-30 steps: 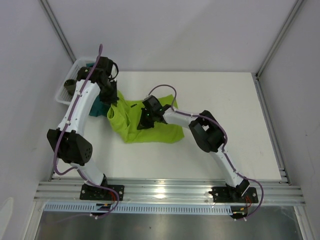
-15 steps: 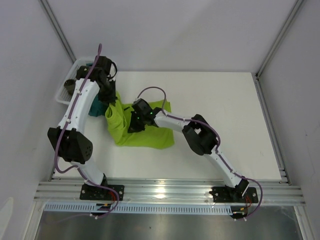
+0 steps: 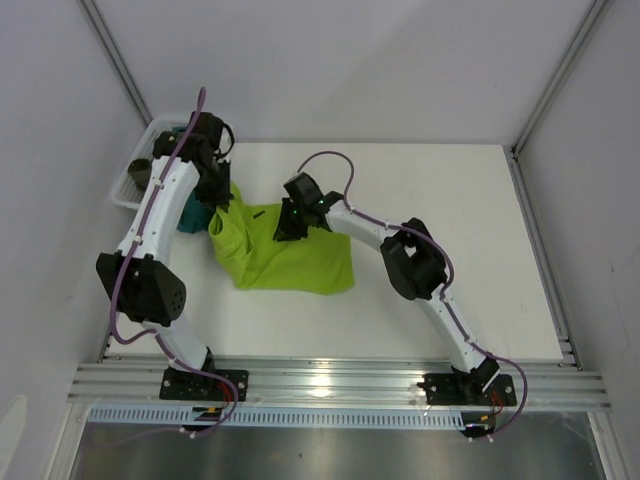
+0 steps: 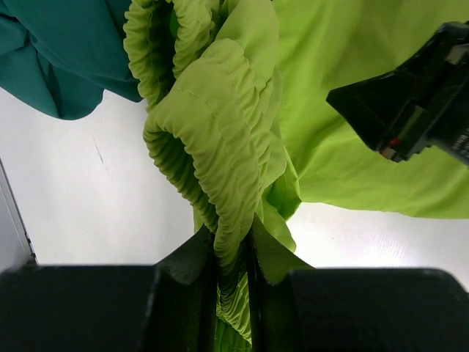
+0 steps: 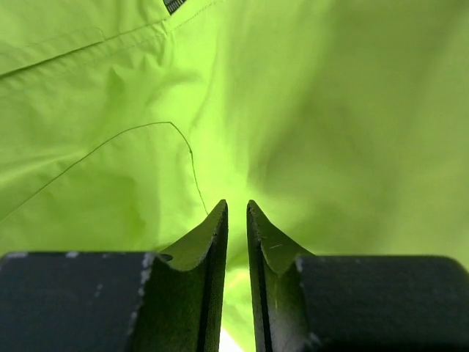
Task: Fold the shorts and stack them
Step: Fold the shorts
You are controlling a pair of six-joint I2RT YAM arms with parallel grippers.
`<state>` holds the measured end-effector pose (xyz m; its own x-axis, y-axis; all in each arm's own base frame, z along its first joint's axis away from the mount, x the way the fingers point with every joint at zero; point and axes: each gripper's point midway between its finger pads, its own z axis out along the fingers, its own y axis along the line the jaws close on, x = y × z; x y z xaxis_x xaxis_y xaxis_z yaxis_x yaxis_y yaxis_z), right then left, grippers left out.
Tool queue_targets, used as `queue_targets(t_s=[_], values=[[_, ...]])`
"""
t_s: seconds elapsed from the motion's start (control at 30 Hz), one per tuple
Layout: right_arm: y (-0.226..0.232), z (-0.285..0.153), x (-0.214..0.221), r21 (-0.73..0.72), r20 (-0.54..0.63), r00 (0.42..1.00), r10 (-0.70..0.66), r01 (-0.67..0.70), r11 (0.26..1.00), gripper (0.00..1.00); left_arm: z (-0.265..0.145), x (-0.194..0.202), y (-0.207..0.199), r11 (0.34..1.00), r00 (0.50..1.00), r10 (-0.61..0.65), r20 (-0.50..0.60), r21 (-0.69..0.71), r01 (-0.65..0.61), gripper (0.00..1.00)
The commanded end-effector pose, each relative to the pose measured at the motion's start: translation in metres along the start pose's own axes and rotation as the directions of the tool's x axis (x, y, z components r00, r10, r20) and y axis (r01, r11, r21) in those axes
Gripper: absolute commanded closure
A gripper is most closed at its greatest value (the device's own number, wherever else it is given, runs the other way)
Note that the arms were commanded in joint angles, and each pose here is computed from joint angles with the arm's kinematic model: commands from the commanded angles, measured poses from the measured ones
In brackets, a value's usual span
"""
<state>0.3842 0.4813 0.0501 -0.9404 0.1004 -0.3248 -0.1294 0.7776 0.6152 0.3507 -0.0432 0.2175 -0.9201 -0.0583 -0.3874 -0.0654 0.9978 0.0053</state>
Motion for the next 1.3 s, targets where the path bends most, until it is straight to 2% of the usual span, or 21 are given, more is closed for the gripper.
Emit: queue_targets(t_s=[0.0,0.13,0.23,0.47,0.63,1.0,1.27], values=[[0.027,-0.056,-0.044,-0.045,0.093,0.995,-0.023,0.027,0.999,0.80,-0.012,-0.014,0.007,1.000,0.998,0.005,0.061,-0.007,-0.005,1.00],[-0.023,-0.090,-0.065,-0.020,0.121,0.992,0.039,-0.037,0.999,0.80,-0.012,-0.014,0.007,1.000,0.998,0.007,0.062,-0.007,-0.006,1.00],[-0.062,-0.125,-0.072,0.033,0.156,0.988,0.021,-0.026,0.999,0.78,-0.011,-0.014,0.007,1.000,0.998,0.009,0.061,-0.006,-0.008,1.00],[-0.118,-0.167,-0.044,0.145,0.125,0.992,-0.022,0.003,0.989,0.69,-0.011,-0.014,0.007,1.000,0.998,0.010,0.059,-0.007,-0.010,1.00],[-0.145,-0.161,-0.022,0.165,0.086,0.996,0.022,-0.036,0.986,0.67,-0.013,-0.015,0.007,1.000,0.998,0.008,0.066,-0.011,-0.007,1.00],[-0.161,-0.126,-0.012,0.150,0.042,0.998,0.038,-0.044,0.988,0.59,-0.016,-0.012,0.008,1.000,0.998,0.005,0.069,-0.009,-0.004,1.00],[-0.174,-0.107,-0.003,0.180,0.013,0.999,0.038,-0.039,0.983,0.61,-0.016,-0.011,0.009,0.999,0.997,0.014,0.069,-0.033,-0.012,1.00]])
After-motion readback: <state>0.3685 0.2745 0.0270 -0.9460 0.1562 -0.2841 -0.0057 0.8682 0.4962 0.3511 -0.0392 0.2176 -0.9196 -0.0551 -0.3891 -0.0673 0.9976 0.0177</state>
